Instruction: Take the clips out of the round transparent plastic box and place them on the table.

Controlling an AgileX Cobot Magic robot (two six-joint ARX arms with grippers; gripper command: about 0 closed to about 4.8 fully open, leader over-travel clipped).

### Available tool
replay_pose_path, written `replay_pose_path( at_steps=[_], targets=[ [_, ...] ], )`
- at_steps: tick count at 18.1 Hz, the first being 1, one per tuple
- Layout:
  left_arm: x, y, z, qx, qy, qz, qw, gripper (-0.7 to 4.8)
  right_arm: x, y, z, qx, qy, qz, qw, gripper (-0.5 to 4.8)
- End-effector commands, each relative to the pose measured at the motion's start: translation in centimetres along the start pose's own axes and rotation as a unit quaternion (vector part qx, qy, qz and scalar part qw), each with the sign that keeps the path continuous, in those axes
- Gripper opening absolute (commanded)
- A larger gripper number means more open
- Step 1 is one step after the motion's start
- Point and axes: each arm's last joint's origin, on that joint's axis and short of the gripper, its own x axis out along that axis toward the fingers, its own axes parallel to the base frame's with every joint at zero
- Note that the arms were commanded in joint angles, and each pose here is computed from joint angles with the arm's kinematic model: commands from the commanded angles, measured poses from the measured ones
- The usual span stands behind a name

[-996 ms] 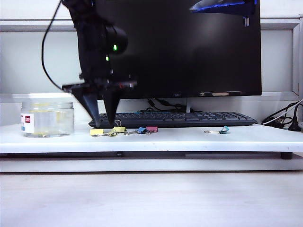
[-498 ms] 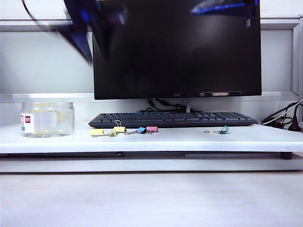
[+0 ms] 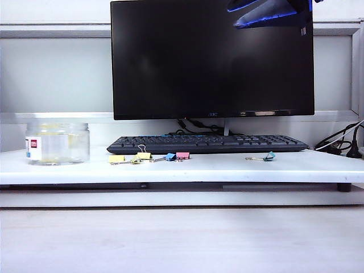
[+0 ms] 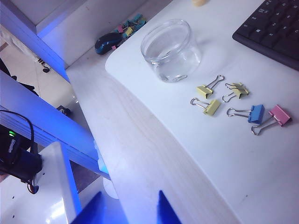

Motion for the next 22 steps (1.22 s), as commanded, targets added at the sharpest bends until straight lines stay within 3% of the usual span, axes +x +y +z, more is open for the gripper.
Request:
replay_pose_path(
  at_steps=[1, 4, 7, 10, 12, 15, 18, 22],
  targets=[
    [-5.1, 0.9, -2.4, -0.019, -0.023, 0.028, 0.999, 2.11, -0.1, 0.1, 0.2, -0.006, -0.007, 0.003, 1.0, 1.48],
    [-11.8, 2.0, -7.5, -0.063, -0.098, 0.032, 0.993, 2.11, -0.2, 0.3, 0.2, -0.006, -0.007, 0.005, 1.0, 1.48],
    [-14.2, 2.5, -11.2, -0.084, -0.126, 0.047, 0.987, 2.11, -0.4, 0.5, 0.2, -0.006, -0.007, 0.006, 1.0, 1.48],
    [-15.3, 2.9, -16.0, -0.112, -0.177, 0.077, 0.975, 2.11, -0.7, 0.9, 0.2, -0.008, -0.009, 0.007, 1.0, 1.48],
    [-12.8, 2.6, -19.2, -0.122, -0.216, 0.078, 0.965, 2.11, -0.8, 1.0, 0.2, -0.009, -0.009, 0.007, 1.0, 1.48],
    [-9.5, 2.2, -21.1, -0.115, -0.203, 0.1, 0.967, 2.1, -0.8, 1.0, 0.2, -0.007, -0.008, 0.007, 1.0, 1.48],
    [-3.3, 1.2, -23.5, -0.086, -0.144, 0.105, 0.98, 2.09, -0.8, 1.0, 0.2, -0.008, -0.008, 0.007, 1.0, 1.48],
    [0.6, 0.4, -24.7, -0.046, -0.101, 0.081, 0.99, 2.08, -0.8, 1.0, 0.2, -0.008, -0.008, 0.006, 1.0, 1.48]
  ],
)
